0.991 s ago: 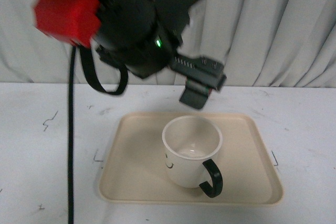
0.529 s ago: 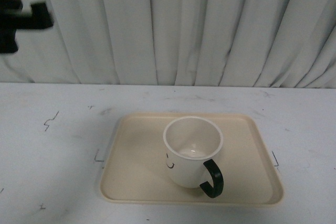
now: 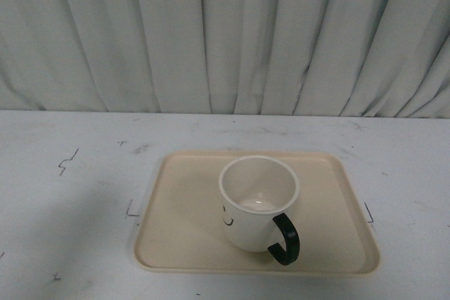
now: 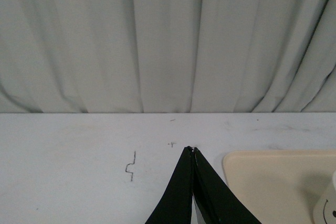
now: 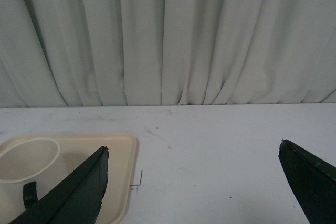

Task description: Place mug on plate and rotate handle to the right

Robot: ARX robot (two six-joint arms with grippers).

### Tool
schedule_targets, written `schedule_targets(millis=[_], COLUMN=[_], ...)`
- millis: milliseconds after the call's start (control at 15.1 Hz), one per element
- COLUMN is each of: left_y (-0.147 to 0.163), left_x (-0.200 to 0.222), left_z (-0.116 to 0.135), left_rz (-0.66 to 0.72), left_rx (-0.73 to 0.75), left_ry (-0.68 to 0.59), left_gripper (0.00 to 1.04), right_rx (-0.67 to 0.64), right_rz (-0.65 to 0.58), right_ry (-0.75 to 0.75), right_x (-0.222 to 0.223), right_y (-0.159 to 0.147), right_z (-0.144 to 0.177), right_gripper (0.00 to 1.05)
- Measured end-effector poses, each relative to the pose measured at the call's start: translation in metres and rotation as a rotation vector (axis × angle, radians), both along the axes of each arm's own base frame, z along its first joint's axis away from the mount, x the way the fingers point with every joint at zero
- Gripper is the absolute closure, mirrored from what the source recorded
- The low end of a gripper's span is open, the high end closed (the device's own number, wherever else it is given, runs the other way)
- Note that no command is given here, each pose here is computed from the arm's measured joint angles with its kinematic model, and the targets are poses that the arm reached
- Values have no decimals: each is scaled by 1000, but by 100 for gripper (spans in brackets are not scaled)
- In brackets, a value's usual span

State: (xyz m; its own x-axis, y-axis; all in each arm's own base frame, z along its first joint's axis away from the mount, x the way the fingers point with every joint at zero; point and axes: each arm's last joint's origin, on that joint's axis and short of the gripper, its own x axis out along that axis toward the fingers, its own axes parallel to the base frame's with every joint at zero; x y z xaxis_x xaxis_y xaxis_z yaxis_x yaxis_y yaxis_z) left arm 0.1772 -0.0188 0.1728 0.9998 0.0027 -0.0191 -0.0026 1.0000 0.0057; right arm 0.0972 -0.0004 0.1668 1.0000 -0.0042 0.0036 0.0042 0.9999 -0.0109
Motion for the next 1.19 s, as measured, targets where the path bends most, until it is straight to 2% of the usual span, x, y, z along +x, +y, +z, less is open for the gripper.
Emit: schedule_targets(millis=[132, 264, 396, 1189], left_y=[4, 8, 20, 19], left_x=[-9, -21, -29, -61], left_z=[-3, -16, -8, -3], left_rz=[4, -11, 23, -5], left_rx=[-5, 2, -4, -4], left_ry=[-47, 29, -16, -28], left_gripper=[103, 103, 103, 103], right_rx=[0, 0, 0, 0], right_rz=[0, 0, 0, 0], right_ry=[0, 0, 0, 0], right_x=[0, 0, 0, 0], right_y=[0, 0, 0, 0], right_z=[0, 0, 0, 0], right_gripper=[6, 6, 6, 6])
